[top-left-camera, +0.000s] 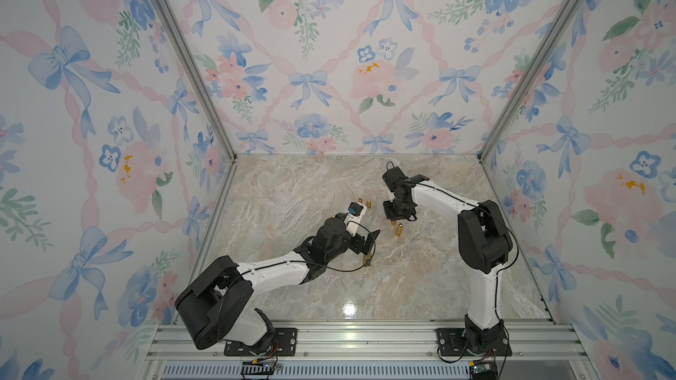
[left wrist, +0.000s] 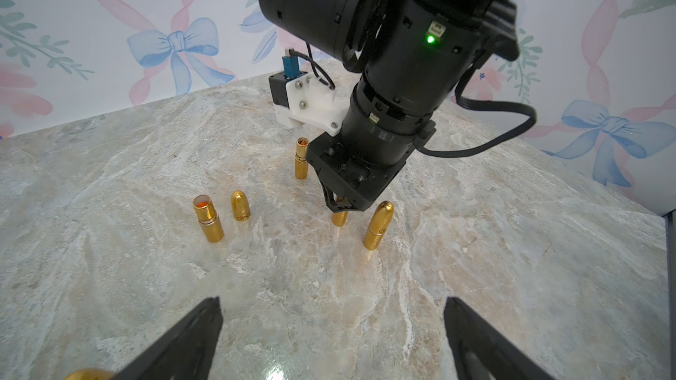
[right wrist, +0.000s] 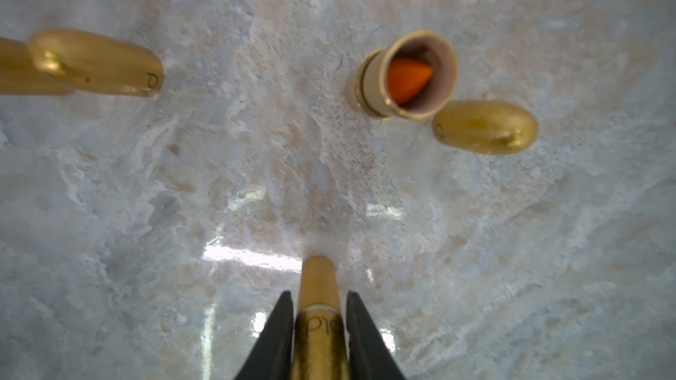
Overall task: Open the lipstick cap
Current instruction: Pick up the lipstick at the center of the board.
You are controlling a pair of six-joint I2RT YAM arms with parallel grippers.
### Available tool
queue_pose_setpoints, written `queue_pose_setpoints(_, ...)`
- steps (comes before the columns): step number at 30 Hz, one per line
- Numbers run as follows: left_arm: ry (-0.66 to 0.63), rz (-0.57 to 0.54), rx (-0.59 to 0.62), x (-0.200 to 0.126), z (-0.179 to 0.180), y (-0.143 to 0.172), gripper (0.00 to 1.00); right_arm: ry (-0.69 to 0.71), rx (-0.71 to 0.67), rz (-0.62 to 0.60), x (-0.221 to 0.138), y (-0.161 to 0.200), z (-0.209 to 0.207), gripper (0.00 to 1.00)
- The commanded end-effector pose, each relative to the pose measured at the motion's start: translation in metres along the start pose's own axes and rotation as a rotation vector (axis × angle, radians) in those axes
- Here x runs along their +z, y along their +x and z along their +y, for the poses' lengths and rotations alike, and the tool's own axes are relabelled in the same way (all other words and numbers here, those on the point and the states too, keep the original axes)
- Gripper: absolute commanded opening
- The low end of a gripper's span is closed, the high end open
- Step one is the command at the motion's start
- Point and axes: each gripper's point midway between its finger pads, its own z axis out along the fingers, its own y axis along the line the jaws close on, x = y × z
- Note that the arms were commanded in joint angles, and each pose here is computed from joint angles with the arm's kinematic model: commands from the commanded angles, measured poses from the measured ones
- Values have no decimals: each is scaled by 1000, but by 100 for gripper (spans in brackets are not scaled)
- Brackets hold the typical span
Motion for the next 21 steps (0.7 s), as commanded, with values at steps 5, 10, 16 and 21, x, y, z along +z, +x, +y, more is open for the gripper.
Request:
queue_pose_setpoints(5,-6,-3,19,2,-1,-2,98,24,-1,3,7,-4,-6,27)
queue_pose_setpoints(10,-9,-3,20,2,-1,-2,98,20,0,-13,2,-7,-6,21)
queue_pose_setpoints(16,-22,-8,25,-1,2,-3,98,7,-2,-34,-11,-10,-4,19)
queue_pose_setpoints(21,-50,-25,41,-8,7,-6,98,-37,-2,-74,-36,-14,7,19)
